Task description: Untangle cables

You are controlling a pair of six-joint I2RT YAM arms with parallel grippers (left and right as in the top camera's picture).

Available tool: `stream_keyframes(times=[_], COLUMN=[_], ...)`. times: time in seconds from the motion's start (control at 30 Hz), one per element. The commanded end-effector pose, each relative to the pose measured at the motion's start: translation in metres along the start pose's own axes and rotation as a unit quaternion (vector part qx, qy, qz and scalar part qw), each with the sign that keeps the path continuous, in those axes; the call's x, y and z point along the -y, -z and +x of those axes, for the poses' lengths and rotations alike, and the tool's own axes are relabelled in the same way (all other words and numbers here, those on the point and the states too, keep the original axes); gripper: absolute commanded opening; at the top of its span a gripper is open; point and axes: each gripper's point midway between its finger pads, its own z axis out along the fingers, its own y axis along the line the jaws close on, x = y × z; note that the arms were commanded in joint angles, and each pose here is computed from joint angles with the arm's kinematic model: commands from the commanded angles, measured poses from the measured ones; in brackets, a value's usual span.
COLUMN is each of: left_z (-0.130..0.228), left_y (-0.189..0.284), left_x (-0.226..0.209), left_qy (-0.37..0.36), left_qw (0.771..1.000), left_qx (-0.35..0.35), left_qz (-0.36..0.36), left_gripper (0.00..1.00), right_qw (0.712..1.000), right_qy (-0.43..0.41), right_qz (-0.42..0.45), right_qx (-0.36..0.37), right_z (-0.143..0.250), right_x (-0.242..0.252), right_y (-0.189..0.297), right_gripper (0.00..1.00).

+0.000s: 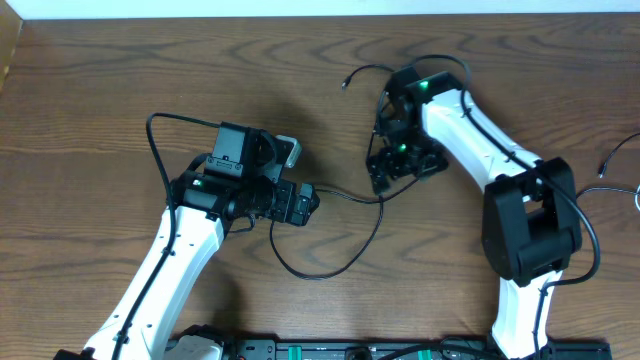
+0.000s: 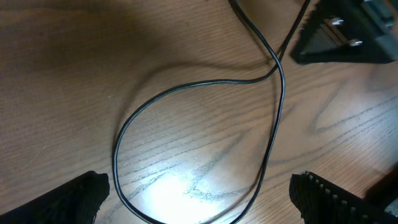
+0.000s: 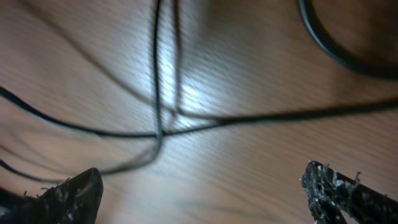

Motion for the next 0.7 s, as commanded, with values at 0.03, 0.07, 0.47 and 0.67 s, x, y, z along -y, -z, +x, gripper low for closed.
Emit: stream_keyframes(times=[0.03, 0.07, 0.47, 0.67], left_z=[-0.002, 0.0, 0.002, 0.002], left_y=[0.002, 0.002, 0.002, 0.002], left_x=[-0.003, -0.003, -0.003, -0.003], left_qy=[0.006, 0.007, 0.009, 0.009], left_qw=[1.0, 1.0, 1.0, 1.0], left_qx=[0.0, -0.004, -0.007, -0.007], left_qz=[-0.007, -0.007, -0.007, -0.007], left_gripper=[0.99, 0.98, 0.99, 0.99], right_qw=[0.997, 0.992, 0.948, 0.956], right_qy=[0.075, 0.124, 0.283, 0.281], right_qz=[0.019, 0.035, 0.143, 0.084], right_qx=[0.012, 0.008, -0.014, 0.011], right_z=[-0.005, -0.003, 0.003, 0.004], right_x=[-0.022, -0.023, 0.008, -0.011], right_y=[-0.006, -0.008, -0.051, -0.072], right_gripper=[0.99, 0.99, 0.99, 0.99])
